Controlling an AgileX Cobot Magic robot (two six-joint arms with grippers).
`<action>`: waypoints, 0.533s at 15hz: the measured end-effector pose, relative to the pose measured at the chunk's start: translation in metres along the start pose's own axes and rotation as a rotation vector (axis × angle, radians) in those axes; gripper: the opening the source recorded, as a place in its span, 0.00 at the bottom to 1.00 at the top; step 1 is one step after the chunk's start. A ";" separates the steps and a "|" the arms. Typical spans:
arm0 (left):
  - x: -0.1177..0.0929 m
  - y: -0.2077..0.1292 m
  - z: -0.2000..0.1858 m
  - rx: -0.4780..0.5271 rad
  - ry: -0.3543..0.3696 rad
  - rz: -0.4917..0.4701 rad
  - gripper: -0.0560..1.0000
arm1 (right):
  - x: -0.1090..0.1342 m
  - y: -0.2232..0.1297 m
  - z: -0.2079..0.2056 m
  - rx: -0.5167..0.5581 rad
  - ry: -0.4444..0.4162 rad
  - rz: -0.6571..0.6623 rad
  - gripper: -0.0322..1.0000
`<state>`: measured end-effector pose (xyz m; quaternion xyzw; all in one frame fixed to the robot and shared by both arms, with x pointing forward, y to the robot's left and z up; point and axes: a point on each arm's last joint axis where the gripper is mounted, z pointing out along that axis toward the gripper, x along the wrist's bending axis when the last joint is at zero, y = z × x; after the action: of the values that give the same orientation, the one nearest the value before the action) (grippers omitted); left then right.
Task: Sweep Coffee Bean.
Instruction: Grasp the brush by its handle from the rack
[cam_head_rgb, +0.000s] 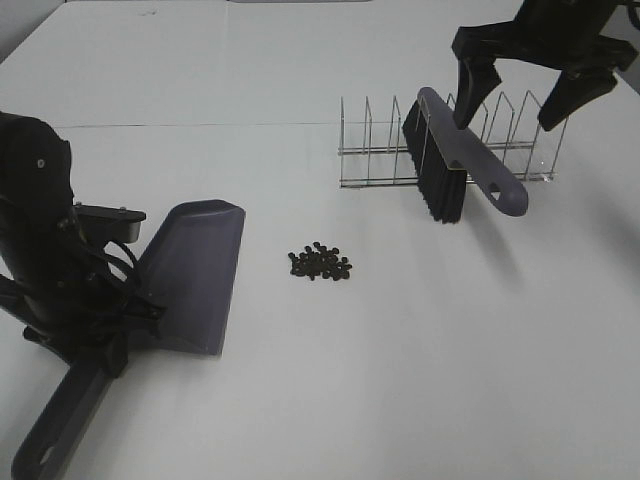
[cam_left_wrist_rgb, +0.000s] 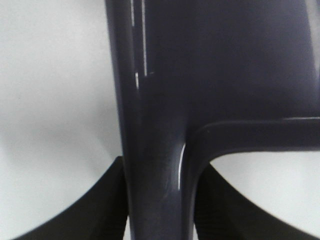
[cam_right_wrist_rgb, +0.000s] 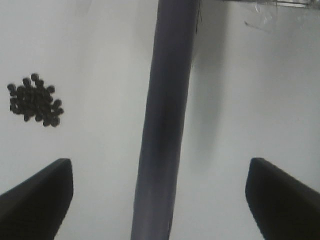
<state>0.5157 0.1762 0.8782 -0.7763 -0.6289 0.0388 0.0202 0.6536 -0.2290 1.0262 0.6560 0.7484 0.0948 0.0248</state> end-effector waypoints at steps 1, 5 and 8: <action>0.000 0.000 0.000 -0.001 0.000 0.000 0.37 | 0.000 0.014 0.012 -0.002 0.008 -0.002 0.83; 0.000 0.000 0.000 -0.001 0.000 0.000 0.37 | -0.004 0.059 0.089 0.022 0.017 0.003 0.83; 0.000 0.000 0.000 -0.001 0.000 -0.002 0.37 | -0.007 0.065 0.125 0.056 0.020 0.007 0.83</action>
<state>0.5158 0.1762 0.8782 -0.7757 -0.6296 0.0385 0.0198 0.7385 -0.2143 0.9144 0.6582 0.7485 0.0807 -0.0013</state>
